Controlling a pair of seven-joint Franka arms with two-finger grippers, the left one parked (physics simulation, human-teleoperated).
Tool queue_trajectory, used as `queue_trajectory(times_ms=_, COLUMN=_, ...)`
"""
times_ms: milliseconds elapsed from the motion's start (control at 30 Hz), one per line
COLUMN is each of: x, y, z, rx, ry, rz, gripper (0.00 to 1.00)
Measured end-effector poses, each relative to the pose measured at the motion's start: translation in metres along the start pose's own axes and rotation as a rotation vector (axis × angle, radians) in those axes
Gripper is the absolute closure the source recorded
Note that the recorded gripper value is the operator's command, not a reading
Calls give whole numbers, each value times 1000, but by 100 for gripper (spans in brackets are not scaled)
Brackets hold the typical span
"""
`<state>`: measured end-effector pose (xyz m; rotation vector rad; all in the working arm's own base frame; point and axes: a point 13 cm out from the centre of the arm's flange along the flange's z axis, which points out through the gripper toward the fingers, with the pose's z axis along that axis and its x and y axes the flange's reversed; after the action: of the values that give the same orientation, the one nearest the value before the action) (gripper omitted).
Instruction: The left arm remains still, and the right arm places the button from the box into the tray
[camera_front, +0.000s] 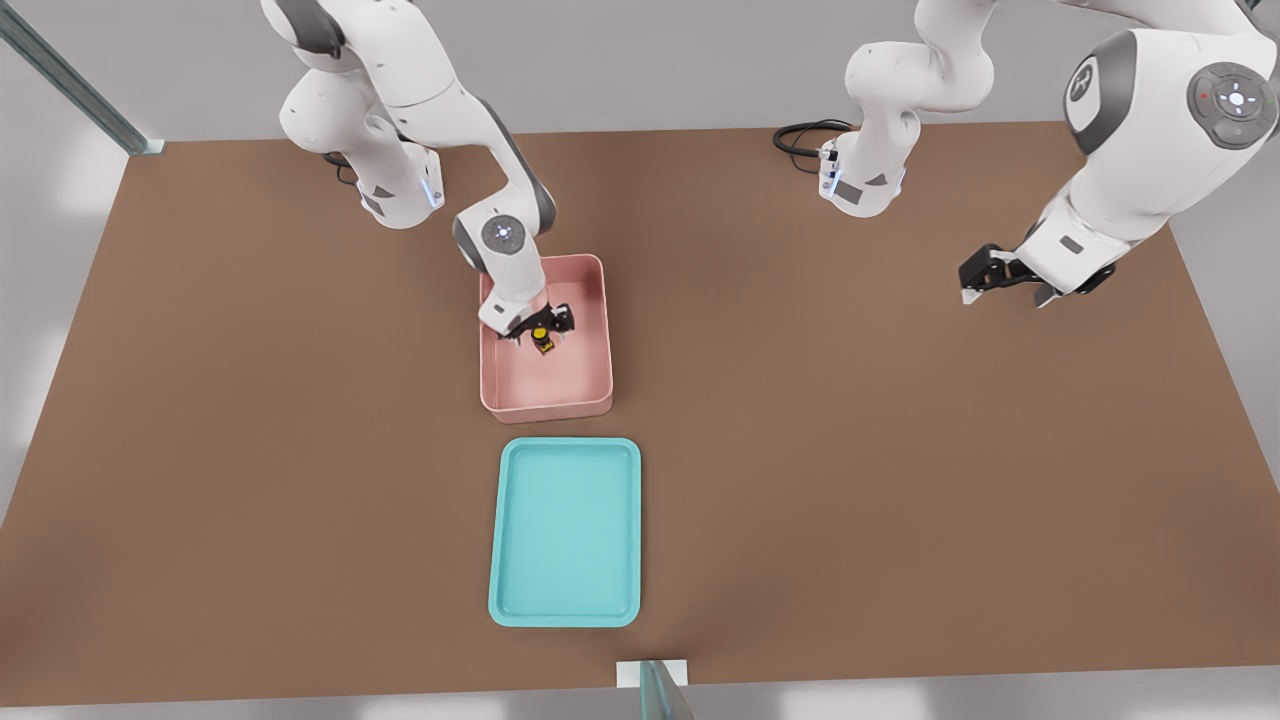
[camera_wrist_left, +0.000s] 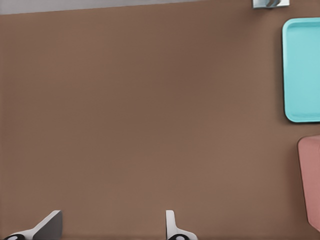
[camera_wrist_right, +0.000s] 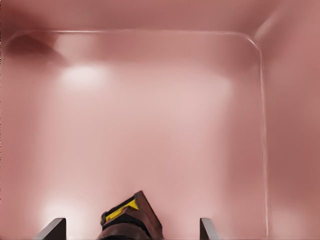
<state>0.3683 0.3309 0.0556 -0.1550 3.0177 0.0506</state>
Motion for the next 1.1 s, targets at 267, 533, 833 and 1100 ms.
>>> queue_trajectory(times_ms=267, x=4, y=12, z=-2, rx=-30, ry=-30, rz=-13, gripper=54)
queue_trajectory(times_ms=533, x=-75, y=57, z=-58, rx=-125, ry=-133, rz=20, gripper=57)
queue_trajectory(times_ms=833, x=-327, y=23, z=-91, rx=-121, ry=-233, rz=212, gripper=57)
queue_trajectory(times_ms=1100, x=-367, y=27, z=-12, rx=-107, ry=-186, rz=184, gripper=0)
